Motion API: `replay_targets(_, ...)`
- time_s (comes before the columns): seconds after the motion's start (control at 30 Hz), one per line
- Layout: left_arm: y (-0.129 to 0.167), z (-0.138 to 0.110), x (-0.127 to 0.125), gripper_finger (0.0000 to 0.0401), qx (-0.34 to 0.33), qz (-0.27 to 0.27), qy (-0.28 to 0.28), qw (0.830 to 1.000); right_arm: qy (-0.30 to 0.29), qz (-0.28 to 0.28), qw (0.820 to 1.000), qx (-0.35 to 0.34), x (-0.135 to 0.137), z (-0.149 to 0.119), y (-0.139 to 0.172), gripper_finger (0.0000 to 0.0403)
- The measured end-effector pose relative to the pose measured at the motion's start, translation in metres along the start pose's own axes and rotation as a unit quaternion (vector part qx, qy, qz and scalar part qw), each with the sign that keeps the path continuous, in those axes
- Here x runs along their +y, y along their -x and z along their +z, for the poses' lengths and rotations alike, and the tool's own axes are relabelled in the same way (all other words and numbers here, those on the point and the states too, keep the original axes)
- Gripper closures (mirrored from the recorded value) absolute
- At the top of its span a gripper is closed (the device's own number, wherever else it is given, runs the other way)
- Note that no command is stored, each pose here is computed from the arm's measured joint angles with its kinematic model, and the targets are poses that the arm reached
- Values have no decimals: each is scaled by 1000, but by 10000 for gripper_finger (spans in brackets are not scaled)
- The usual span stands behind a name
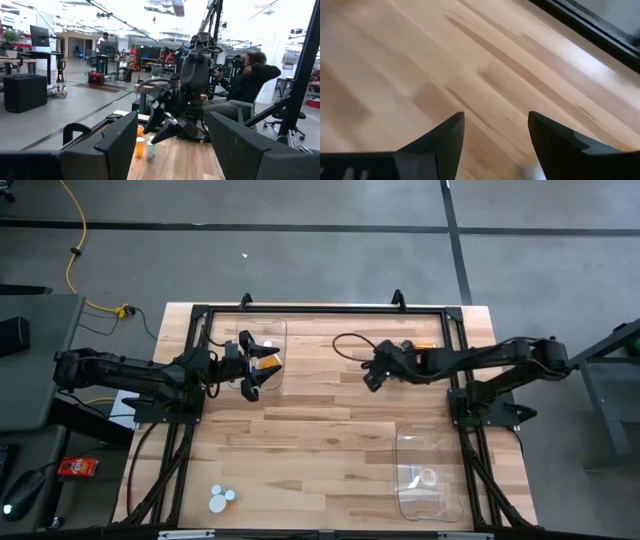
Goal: Pick and place medicine bottles into bin by pill shape (circle, oval)
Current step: Put the blue capsule bottle into the left transparent bin
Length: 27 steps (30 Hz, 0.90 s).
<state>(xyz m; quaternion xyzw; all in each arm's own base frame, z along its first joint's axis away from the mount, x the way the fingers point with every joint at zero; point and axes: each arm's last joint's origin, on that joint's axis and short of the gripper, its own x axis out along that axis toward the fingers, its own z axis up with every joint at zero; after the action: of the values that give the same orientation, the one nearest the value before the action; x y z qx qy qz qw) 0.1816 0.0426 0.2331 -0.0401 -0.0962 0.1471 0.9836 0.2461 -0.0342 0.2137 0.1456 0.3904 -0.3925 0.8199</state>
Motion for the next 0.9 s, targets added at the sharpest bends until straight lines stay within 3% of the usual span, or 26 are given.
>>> replay_targets(0.3,0,0,0,174,0,0,0,1000,-38,-76,995,60,-14,-12,0,190)
replay_targets(0.9,0,0,0,174,1,0,0,1000,-24,-130,980,150,-20,-21,-41,192)
